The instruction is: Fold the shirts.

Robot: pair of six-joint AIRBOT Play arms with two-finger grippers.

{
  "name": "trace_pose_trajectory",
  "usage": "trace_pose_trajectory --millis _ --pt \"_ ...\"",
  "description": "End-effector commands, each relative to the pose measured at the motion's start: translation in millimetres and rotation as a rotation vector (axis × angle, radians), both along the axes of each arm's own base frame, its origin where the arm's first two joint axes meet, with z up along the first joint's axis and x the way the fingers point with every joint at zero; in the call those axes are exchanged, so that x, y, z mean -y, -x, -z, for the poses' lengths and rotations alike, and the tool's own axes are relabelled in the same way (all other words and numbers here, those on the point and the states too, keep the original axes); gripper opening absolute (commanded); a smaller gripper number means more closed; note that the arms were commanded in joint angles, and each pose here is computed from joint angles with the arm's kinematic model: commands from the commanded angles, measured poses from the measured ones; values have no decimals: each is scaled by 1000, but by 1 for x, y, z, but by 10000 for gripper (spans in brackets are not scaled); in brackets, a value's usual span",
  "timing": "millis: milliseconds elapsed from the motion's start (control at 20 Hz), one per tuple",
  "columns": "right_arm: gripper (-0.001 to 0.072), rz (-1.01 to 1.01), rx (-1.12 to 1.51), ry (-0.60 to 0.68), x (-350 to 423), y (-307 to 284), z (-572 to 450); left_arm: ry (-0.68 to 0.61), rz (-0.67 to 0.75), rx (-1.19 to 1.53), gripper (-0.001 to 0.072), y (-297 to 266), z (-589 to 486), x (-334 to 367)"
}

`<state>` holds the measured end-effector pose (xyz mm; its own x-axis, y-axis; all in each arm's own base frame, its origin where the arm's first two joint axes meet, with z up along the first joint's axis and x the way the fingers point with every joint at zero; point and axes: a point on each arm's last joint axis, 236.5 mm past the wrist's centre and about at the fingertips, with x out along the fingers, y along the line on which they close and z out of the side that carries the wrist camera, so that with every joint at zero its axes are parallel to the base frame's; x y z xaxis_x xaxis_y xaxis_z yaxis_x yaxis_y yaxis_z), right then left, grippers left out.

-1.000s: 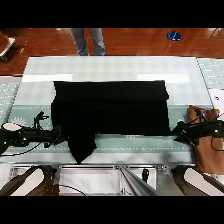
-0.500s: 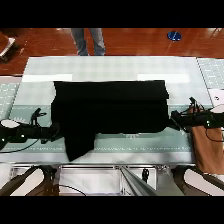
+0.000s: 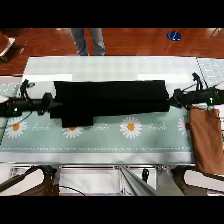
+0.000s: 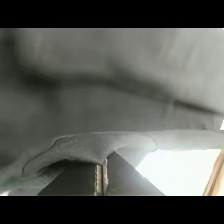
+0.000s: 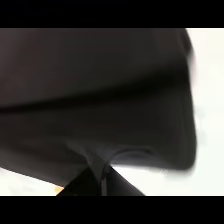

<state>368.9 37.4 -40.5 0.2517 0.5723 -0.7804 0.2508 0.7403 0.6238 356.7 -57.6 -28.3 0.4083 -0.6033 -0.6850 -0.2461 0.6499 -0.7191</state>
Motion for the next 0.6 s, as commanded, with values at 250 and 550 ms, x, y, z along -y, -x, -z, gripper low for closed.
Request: trace_pose_trajectory --millis 250,550 --pt "27 40 64 -7 12 -91 -4 53 -23 36 19 -122 -7 -4" --pt "27 97 79 -66 13 -125 11 92 49 -38 19 -136 29 12"
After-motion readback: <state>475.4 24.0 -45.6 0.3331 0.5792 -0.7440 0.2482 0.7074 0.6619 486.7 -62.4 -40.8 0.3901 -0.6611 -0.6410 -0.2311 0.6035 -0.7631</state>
